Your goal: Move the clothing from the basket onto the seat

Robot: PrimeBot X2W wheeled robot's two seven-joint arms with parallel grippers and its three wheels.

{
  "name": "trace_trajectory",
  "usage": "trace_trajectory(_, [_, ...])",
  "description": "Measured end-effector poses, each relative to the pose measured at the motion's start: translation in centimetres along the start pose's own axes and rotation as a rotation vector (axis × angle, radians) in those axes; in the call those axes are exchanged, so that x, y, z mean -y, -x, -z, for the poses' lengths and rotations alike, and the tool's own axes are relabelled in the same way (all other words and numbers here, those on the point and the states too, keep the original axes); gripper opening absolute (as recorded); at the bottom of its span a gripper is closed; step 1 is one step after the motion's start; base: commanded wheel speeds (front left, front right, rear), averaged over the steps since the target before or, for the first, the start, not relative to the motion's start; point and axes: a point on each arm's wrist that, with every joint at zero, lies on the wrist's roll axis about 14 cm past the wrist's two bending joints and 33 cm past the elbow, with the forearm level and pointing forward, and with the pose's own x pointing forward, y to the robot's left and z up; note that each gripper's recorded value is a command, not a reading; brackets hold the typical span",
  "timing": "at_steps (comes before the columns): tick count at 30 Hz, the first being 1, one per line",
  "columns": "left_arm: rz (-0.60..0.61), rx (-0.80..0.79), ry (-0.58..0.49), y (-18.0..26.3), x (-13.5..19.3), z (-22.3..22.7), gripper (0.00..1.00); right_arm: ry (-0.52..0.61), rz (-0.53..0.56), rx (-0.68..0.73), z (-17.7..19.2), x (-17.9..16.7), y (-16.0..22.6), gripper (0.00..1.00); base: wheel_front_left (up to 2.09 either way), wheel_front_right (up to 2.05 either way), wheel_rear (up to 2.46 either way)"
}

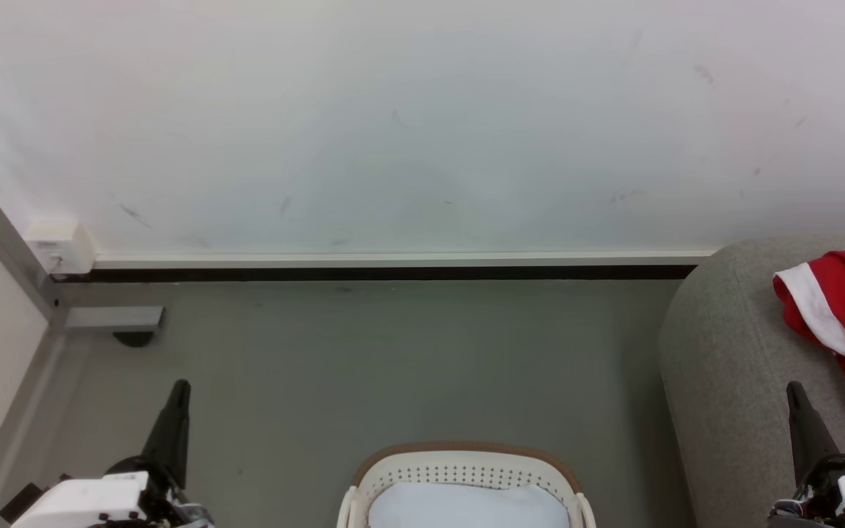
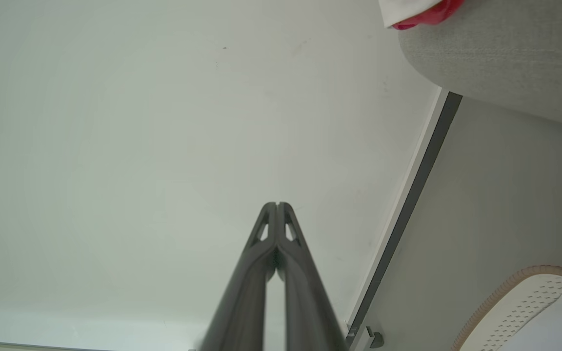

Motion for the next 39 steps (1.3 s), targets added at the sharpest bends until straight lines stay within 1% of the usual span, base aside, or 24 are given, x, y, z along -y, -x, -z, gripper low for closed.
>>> trace_trajectory(39, [0.000, 0.000, 0.000, -0.01, 0.01, 0.00, 0.00, 0.000, -0.001, 0.001, -0.03, -0.12, -0.04, 0.00, 0.00, 0.00, 0.00])
